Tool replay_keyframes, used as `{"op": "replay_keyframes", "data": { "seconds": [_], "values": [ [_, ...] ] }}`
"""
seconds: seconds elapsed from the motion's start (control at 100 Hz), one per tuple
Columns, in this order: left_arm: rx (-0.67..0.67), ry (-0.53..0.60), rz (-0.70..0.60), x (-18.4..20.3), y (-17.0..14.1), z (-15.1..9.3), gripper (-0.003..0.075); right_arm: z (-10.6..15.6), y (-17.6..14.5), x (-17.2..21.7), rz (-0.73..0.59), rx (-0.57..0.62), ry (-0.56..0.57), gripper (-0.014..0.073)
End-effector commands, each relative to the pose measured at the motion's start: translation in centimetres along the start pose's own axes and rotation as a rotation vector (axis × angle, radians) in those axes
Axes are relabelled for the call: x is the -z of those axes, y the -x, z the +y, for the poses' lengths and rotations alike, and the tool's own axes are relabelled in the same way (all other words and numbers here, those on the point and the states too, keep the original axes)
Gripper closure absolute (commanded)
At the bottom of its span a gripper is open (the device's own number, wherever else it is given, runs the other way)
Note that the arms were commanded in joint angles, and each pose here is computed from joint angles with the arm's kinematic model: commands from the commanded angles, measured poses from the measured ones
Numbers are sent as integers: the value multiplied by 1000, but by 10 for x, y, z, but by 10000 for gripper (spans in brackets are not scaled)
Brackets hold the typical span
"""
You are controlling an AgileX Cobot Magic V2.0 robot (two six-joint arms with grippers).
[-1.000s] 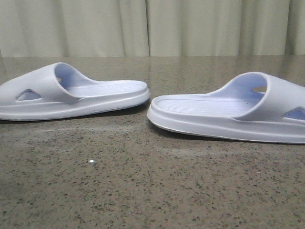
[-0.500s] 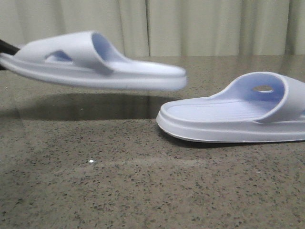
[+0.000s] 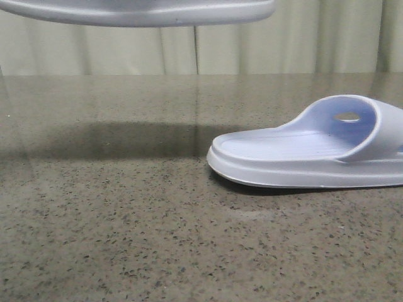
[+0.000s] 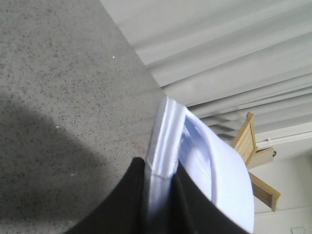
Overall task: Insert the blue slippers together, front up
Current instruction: 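Lift the gripped slipper up off the table with the left gripper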
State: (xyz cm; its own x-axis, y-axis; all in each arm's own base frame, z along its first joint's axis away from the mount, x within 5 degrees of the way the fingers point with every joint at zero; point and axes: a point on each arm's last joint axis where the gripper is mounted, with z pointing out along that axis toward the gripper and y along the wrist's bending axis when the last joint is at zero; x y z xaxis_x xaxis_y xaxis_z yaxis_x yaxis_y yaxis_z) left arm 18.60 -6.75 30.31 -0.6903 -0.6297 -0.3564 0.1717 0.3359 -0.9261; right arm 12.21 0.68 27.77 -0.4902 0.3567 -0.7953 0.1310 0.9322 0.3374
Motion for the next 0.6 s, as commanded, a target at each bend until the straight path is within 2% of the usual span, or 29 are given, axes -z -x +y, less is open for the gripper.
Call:
{"op": "replay_keyframes", "data": {
  "seconds": [0.0, 0.25, 0.59],
  "values": [
    [28, -121, -21, 5, 2, -21, 704, 7, 18, -5, -90, -40, 33, 316],
    [22, -142, -7, 7, 0, -24, 704, 9, 19, -33, -30, -182, 44, 316],
    [24, -143, -5, 7, 0, -24, 704, 7, 16, -61, 32, -266, 16, 316]
  ]
}}
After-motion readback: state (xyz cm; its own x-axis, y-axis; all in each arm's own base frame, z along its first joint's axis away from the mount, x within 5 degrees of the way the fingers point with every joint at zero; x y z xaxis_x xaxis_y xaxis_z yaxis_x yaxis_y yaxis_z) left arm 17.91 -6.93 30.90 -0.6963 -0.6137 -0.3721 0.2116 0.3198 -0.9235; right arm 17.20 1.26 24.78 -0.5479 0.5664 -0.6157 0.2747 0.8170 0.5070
